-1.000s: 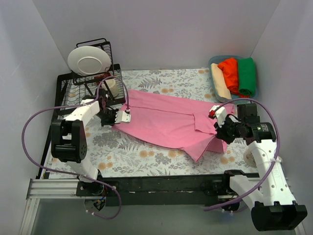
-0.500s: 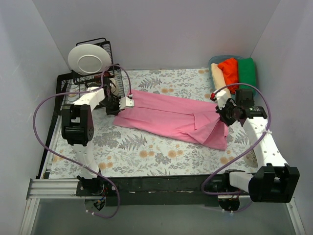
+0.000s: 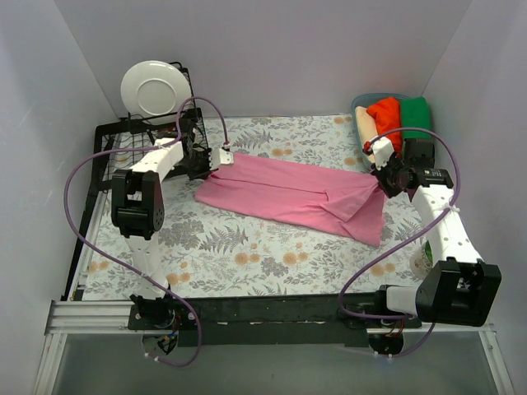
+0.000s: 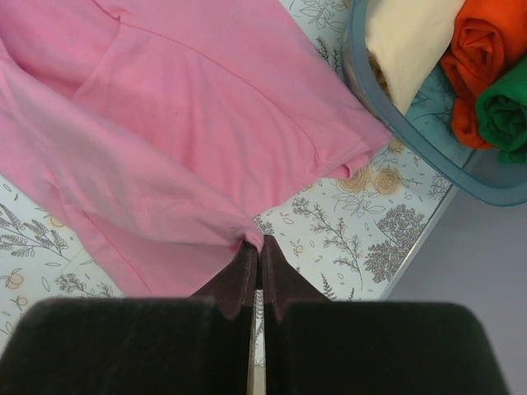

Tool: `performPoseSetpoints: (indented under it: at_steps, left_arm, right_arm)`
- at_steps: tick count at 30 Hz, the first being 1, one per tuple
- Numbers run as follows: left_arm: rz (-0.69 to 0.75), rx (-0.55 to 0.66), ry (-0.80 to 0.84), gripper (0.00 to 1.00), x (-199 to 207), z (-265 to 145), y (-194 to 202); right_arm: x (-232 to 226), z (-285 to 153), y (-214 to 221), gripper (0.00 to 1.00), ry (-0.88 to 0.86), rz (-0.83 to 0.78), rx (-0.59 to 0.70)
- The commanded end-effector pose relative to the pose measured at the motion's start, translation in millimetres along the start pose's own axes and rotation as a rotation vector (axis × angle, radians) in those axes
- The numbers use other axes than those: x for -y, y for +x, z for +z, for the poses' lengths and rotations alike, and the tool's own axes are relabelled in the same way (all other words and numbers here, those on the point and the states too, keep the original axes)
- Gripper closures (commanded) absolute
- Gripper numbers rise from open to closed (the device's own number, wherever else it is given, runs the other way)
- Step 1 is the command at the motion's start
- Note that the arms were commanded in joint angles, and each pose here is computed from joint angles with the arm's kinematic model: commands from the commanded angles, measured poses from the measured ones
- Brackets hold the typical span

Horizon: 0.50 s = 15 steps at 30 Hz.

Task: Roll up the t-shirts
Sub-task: Fold the T-shirt at the center of the board.

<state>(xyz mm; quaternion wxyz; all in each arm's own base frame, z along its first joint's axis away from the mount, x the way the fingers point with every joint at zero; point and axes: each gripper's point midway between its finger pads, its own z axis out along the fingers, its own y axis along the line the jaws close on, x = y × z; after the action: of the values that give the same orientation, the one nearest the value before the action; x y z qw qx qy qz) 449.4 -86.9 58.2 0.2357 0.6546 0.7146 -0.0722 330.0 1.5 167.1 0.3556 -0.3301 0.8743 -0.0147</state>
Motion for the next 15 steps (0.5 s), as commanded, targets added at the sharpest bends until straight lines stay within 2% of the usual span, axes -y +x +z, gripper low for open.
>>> performPoseSetpoints:
  at_steps: [1, 15]
  left_arm:
    - [0.019, 0.074, -0.076, 1.00, -23.8, -12.3, -21.4]
    - [-0.025, 0.055, -0.235, 1.00, -50.4, -9.0, -22.1]
  right_arm:
    - [13.7, -1.7, -17.6, 0.99, 0.043, -0.003, 0.057]
    - [53.7, 14.3, -14.9, 0.99, 0.156, 0.011, 0.031]
